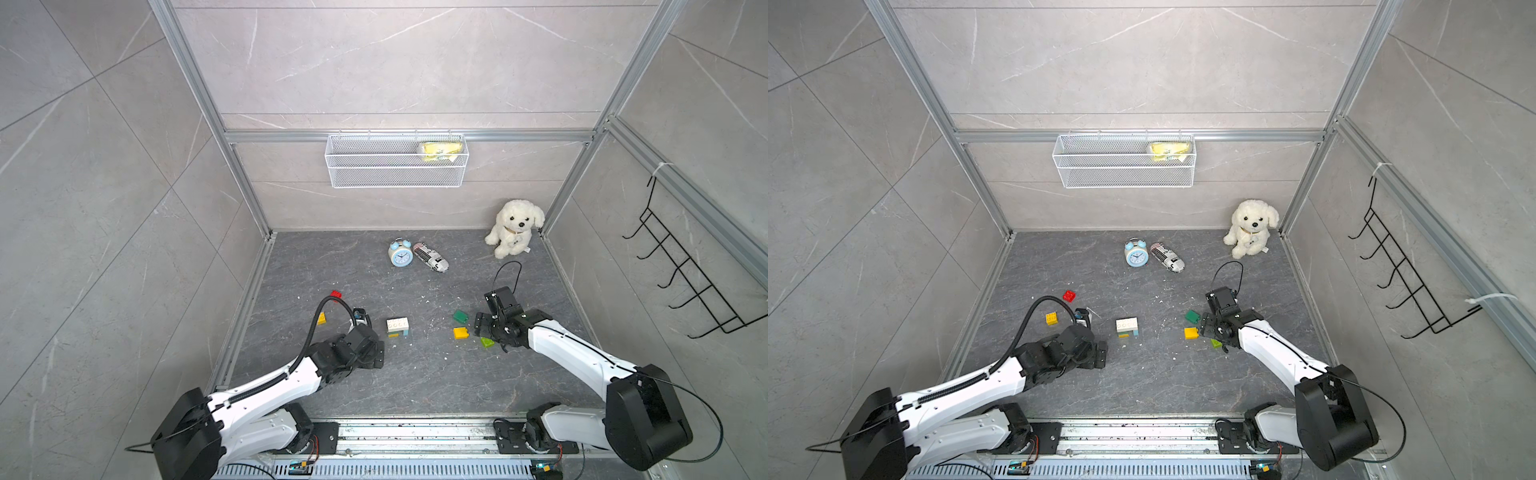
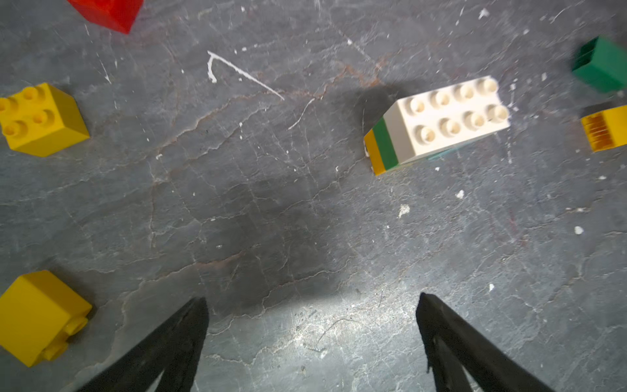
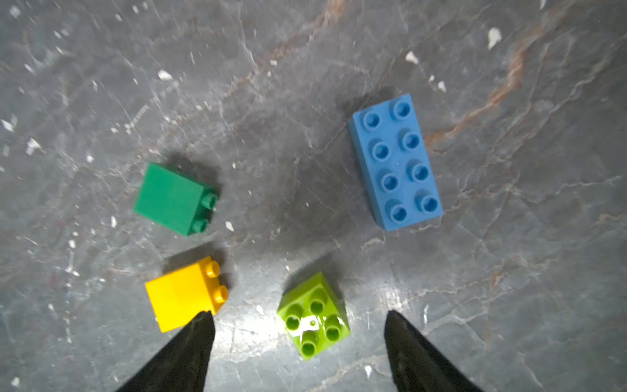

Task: Assemble the letter h with lego
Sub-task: Pick up the lego brick from the center of the board, then place the lego brick at the center of the board.

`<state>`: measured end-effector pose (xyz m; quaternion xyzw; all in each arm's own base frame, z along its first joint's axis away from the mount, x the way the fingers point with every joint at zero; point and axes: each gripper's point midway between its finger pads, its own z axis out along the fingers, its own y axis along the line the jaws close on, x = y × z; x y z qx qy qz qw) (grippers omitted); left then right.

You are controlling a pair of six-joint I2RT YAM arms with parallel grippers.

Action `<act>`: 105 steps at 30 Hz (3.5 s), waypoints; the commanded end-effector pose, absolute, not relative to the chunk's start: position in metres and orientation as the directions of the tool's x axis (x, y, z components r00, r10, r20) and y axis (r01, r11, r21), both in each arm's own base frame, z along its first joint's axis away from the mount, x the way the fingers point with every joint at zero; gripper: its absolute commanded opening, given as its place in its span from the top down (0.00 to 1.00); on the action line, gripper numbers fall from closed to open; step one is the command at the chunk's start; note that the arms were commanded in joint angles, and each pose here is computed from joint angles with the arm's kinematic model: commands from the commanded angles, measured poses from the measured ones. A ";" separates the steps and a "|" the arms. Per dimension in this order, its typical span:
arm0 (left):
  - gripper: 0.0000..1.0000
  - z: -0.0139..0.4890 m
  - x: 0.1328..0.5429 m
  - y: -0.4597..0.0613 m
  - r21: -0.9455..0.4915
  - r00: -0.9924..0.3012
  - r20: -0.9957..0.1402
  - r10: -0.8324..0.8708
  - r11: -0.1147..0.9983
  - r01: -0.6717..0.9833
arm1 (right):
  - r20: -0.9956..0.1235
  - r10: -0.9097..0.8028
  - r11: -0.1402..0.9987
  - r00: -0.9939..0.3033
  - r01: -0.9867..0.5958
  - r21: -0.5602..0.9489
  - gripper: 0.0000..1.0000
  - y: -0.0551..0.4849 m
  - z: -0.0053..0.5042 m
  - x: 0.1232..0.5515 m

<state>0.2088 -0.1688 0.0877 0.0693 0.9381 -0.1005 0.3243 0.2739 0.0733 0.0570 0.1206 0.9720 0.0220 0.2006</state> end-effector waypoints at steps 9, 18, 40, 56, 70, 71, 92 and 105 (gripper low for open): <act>0.01 0.121 0.212 -0.150 -0.212 -0.654 -0.755 -0.050 0.962 0.172 | -0.236 0.193 0.981 -0.952 0.181 0.070 0.27 0.079 0.027 0.252; 0.00 0.115 0.213 -0.155 -0.203 -0.677 -0.735 -0.031 0.963 0.176 | -0.213 0.168 0.986 -0.963 0.166 0.029 0.33 0.077 0.022 0.254; 0.01 0.116 0.212 -0.158 -0.220 -0.679 -0.733 -0.036 0.958 0.186 | -0.188 0.074 0.995 -0.979 0.086 -0.054 0.37 0.083 0.028 0.256; 0.00 0.119 0.211 -0.157 -0.227 -0.672 -0.740 -0.042 0.955 0.190 | -0.135 0.043 0.994 -0.990 0.056 -0.094 0.46 0.087 0.016 0.269; 0.00 0.120 0.213 -0.141 -0.205 -0.666 -0.742 -0.084 0.973 0.107 | -0.280 -0.043 0.998 -0.959 -0.031 -0.050 0.75 0.164 0.060 0.232; 0.00 0.120 0.214 -0.135 -0.189 -0.657 -0.748 -0.092 0.979 0.078 | -0.287 -0.050 0.999 -0.957 -0.043 -0.031 0.75 0.177 0.058 0.228; 0.00 0.116 0.217 -0.060 -0.172 -0.646 -0.694 -0.317 0.945 -0.278 | -0.254 -0.122 0.989 -0.959 -0.139 0.048 0.44 0.316 0.008 0.200; 0.07 0.104 0.276 -0.056 -0.234 -0.719 -0.499 -0.483 0.875 -0.425 | -0.364 -0.069 0.913 -0.929 -0.206 0.352 0.32 0.316 0.081 0.202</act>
